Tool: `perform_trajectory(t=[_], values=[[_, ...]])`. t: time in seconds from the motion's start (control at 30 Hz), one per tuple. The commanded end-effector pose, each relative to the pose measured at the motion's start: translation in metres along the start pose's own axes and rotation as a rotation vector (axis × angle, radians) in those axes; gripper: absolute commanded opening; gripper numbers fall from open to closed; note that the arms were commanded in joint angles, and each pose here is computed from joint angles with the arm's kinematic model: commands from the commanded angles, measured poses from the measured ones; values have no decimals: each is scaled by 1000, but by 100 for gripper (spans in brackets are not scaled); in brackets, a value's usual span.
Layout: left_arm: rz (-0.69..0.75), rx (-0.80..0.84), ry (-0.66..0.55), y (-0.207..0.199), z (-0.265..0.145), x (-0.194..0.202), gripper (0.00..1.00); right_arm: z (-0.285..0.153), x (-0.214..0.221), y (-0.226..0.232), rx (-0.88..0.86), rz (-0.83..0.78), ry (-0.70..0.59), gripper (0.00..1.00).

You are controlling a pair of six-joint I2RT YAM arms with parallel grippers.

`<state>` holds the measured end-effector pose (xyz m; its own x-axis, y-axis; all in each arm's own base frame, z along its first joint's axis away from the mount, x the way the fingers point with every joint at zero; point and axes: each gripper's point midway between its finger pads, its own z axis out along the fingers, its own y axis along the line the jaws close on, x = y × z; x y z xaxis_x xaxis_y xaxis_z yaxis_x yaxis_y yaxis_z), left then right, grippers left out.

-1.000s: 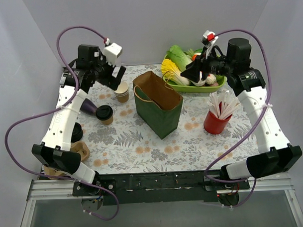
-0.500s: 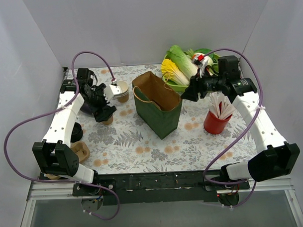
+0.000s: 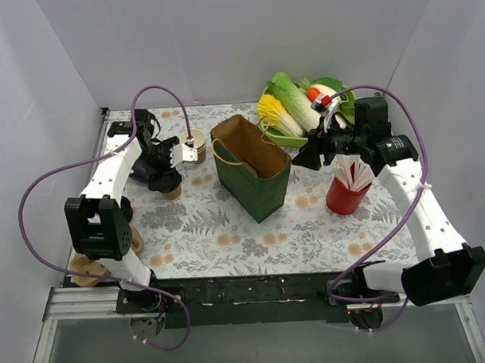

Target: Pack the takeout coffee

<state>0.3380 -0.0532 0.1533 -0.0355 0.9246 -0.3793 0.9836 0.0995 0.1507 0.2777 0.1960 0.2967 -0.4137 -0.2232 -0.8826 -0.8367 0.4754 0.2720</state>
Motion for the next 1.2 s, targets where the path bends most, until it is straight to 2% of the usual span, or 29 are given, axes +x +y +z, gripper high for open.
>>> perform_trajectory(t=[0.0,0.57,0.9,1.17], values=[[79,-73,-5,20,-7,-2,95,-5,-6,6,0,-29,-32,60],[49,-63,40,28,15,19,93,0,-6,1,0,-21,-22,60],[31,-21,11,25,21,20,91,3,-6,-3,5,-14,-14,60],[18,15,16,21,27,23,84,4,-3,-5,12,-7,-4,60]])
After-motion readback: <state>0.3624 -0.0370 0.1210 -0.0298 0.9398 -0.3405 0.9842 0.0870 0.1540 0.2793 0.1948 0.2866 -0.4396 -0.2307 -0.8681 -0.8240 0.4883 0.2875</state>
